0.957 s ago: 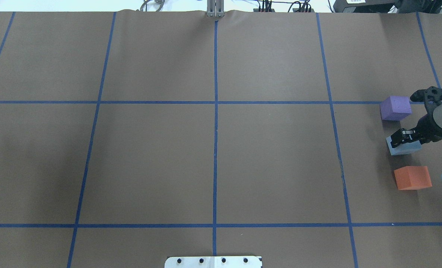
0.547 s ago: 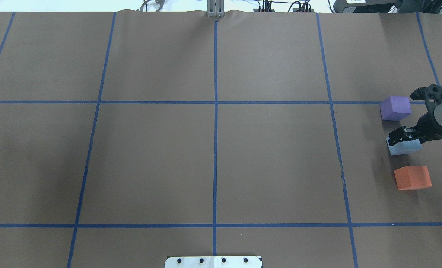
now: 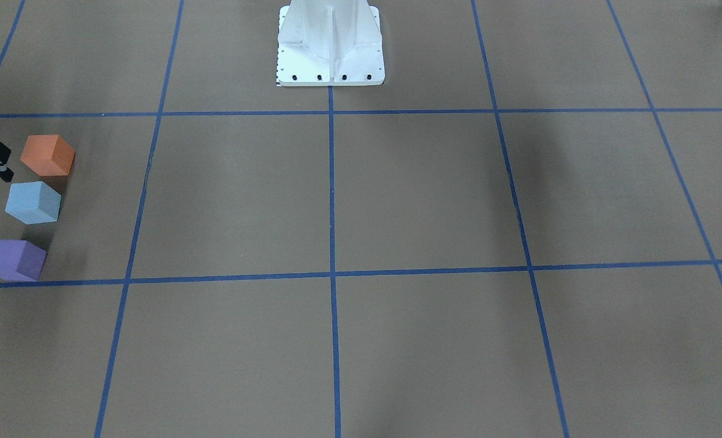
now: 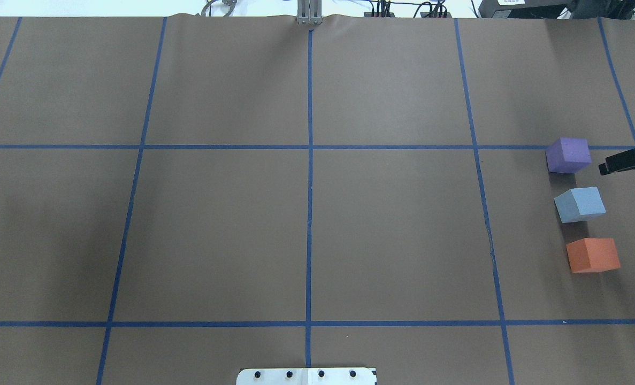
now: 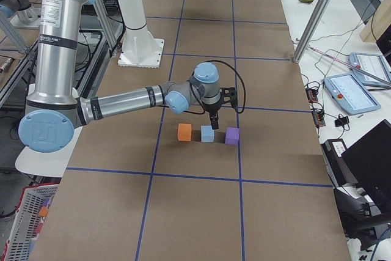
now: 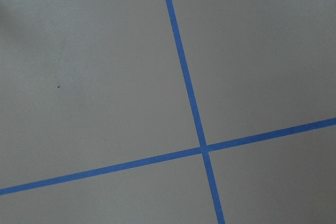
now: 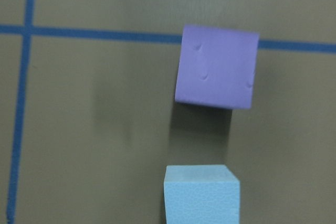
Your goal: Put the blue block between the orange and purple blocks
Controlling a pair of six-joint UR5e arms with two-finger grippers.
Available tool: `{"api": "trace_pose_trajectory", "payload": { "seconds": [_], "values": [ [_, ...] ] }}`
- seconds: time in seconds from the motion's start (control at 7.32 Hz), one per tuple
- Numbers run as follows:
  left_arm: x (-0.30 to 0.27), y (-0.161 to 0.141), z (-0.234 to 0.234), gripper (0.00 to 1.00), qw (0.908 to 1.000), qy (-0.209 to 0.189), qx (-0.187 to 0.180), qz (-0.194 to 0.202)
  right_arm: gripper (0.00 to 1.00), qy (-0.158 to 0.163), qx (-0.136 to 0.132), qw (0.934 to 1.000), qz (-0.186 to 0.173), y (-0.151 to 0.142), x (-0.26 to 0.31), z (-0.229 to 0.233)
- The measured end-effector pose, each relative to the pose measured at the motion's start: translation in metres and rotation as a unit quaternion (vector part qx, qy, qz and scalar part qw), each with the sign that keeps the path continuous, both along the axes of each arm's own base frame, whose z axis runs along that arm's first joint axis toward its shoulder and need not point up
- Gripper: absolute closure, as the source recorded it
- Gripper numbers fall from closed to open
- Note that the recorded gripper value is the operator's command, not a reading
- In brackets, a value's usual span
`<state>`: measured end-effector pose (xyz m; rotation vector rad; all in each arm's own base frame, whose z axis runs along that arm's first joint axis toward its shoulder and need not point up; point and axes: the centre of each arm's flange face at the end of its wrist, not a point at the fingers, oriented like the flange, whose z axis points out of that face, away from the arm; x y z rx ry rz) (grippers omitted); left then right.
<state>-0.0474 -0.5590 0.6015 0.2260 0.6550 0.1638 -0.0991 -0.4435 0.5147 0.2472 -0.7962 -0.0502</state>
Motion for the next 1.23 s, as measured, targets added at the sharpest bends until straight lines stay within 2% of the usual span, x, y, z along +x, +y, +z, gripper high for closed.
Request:
{"api": "trace_pose_trajectory", "payload": {
  "seconds": [0.14,0.27,0.55,0.82,1.23],
  "values": [
    [0.0,0.0,0.0,0.0,1.0,0.0,0.0,0.0,0.0,0.008,0.02,0.9997,-0.009,-0.005,0.032,0.0],
    [0.0,0.0,0.0,0.0,1.0,0.0,0.0,0.001,0.0,0.015,0.016,0.9995,-0.021,-0.01,0.061,0.004],
    [-0.002,0.003,0.003,0.0,1.0,0.0,0.0,0.002,0.0,0.028,-0.001,0.9979,-0.059,-0.014,0.124,0.022],
    [-0.006,0.013,0.008,0.0,1.0,0.004,-0.003,0.002,0.0,0.011,-0.022,0.9963,-0.082,0.0,0.165,0.069],
    [-0.007,0.064,0.023,0.0,0.9998,0.007,-0.009,0.015,0.0,0.001,-0.062,0.9946,-0.083,0.022,0.176,0.118]
  ]
}}
